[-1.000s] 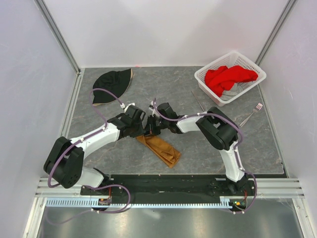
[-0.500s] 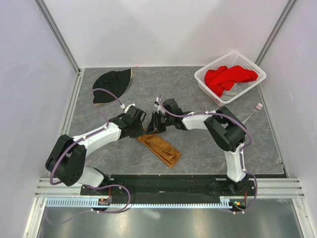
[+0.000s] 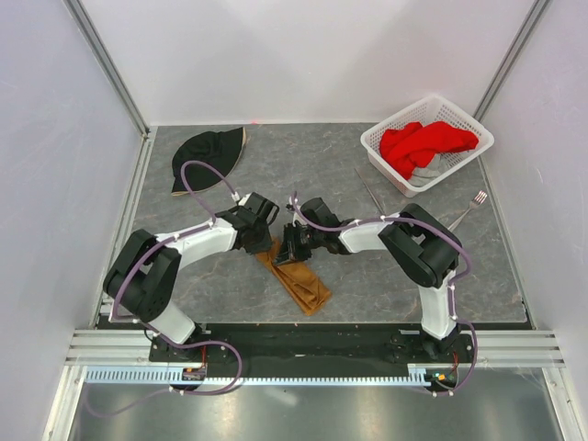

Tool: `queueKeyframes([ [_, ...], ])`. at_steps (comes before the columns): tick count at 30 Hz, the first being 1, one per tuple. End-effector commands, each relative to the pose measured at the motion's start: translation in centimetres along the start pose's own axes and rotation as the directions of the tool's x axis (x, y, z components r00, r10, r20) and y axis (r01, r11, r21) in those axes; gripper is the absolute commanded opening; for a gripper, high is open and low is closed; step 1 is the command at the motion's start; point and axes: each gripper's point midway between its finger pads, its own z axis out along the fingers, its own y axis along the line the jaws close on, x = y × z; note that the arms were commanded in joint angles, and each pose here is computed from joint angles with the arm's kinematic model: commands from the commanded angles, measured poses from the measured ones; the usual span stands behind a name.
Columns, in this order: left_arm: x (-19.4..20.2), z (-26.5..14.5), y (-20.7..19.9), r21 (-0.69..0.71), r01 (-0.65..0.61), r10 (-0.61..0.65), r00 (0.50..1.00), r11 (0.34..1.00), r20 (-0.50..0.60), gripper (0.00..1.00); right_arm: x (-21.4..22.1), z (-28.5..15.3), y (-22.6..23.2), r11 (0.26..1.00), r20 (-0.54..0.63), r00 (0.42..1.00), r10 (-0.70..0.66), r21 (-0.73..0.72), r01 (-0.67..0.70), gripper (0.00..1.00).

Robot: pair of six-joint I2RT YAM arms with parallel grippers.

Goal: Fold the napkin into a case and place the utensils inside
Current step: Grasp the top corner of the smaller rectangle folded napkin at the center of the board, then smooth out the smaller rectangle-folded napkin at the center of the board.

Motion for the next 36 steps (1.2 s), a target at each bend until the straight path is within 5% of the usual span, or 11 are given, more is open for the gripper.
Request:
queueKeyframes([
  [1, -2.5, 0.4, -1.0, 0.000, 0.021, -0.021, 0.997, 1.000, 0.079, 0.02, 0.3, -0.7, -0.9, 0.996, 0.013, 0.999, -0.052, 0.068, 0.051, 0.17],
  [4, -2.8, -0.4, -1.3, 0.024, 0.010, -0.013, 0.996, 1.000, 0.093, 0.08, -0.2, -2.8, 0.4, 0.989, 0.025, 0.993, -0.111, 0.097, 0.109, 0.22],
  [8, -3.0, -3.5, -2.3, 0.119, -0.007, -0.005, 0.995, 0.993, 0.104, 0.38, -0.3, -5.6, 1.3, 0.972, 0.015, 0.984, -0.180, 0.156, 0.176, 0.31],
  [11, -2.6, -5.3, -2.1, 0.148, 0.005, -0.021, 0.994, 0.989, 0.107, 0.50, 0.4, -7.4, 1.4, 0.954, -0.007, 0.974, -0.228, 0.199, 0.225, 0.38],
  [14, -1.6, -6.9, -1.2, 0.158, 0.023, -0.038, 0.995, 0.987, 0.090, 0.54, 1.4, -8.2, 1.8, 0.937, -0.037, 0.963, -0.267, 0.222, 0.269, 0.45],
  [16, -0.4, -7.3, -0.5, 0.155, 0.034, -0.043, 0.998, 0.987, 0.051, 0.55, 2.4, -8.1, 2.0, 0.925, -0.069, 0.954, -0.290, 0.236, 0.298, 0.48],
  [20, 3.1, -7.6, -0.9, 0.235, 0.088, -0.071, 0.994, 0.968, -0.077, 0.33, 3.7, -7.7, 1.6, 0.874, -0.123, 0.923, -0.364, 0.296, 0.385, 0.53],
  [23, 4.8, -7.4, -0.7, 0.280, 0.135, -0.107, 0.988, 0.951, -0.114, 0.28, 4.2, -7.3, 1.3, 0.826, -0.166, 0.897, -0.410, 0.350, 0.442, 0.53],
  [36, 8.2, -5.9, -2.2, 0.359, 0.252, -0.167, 0.953, 0.899, -0.251, 0.36, 6.2, -5.9, 0.3, 0.711, -0.285, 0.834, -0.473, 0.436, 0.552, 0.52],
])
